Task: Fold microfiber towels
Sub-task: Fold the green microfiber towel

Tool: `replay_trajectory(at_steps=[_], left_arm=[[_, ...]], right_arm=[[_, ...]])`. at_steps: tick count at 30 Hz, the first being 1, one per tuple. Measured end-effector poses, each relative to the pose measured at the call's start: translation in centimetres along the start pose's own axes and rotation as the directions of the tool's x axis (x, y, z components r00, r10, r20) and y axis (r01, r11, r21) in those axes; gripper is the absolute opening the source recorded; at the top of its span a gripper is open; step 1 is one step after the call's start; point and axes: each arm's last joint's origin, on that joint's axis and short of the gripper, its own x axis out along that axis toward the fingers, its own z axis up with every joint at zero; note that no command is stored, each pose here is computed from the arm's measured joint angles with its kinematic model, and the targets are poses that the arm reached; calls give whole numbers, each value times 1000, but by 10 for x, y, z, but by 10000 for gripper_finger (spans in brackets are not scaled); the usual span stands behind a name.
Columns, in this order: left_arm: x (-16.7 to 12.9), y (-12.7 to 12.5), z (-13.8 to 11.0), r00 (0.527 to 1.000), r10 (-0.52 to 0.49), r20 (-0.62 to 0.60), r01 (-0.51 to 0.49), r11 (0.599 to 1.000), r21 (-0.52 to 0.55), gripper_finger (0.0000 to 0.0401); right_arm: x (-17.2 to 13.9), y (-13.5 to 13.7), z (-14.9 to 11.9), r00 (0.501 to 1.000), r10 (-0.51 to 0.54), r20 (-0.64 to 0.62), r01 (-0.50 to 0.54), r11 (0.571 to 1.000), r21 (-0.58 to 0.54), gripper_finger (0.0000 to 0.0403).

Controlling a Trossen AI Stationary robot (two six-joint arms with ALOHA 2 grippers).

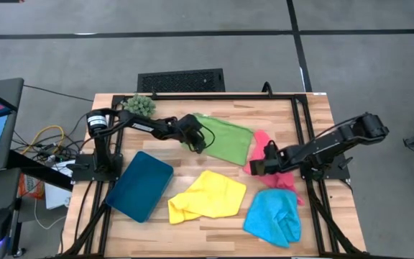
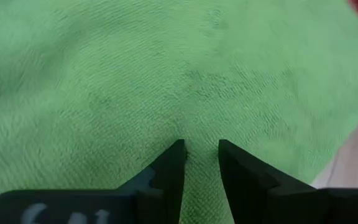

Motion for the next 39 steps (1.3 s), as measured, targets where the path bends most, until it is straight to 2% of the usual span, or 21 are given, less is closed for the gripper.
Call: replay_trajectory(at_steps=[7, 10, 13, 18, 26, 29, 34, 39], left_arm=[[0, 0, -4, 999, 43, 12, -39, 974, -225, 93], [-3, 1, 0, 1000, -1, 25, 9, 953, -304, 93], [-10, 2, 5, 998, -59, 30, 65, 944, -322, 93], [-28, 0, 18, 989, -126, 74, 143, 939, -312, 93], [-42, 5, 30, 982, -132, 139, 167, 942, -290, 93], [-42, 7, 31, 982, -129, 140, 158, 962, -223, 93], [-43, 9, 32, 981, -137, 140, 155, 980, -129, 93], [-42, 10, 32, 982, -127, 140, 138, 988, -68, 93]], right_arm=[[-19, 0, 4, 999, 34, 0, -34, 998, 51, 107], [-32, 4, 13, 999, 25, 49, -28, 997, 65, 107], [-44, 14, 24, 989, 72, 127, -80, 995, 56, 107], [-43, 25, 41, 977, 126, 173, -135, 990, 40, 116], [-18, 38, 53, 977, 109, 185, -128, 987, 94, 203], [-4, 42, 57, 978, 89, 186, -112, 986, 120, 223], [17, 49, 61, 981, 57, 185, -83, 987, 136, 225], [23, 63, 66, 981, 54, 188, -79, 988, 133, 214]])
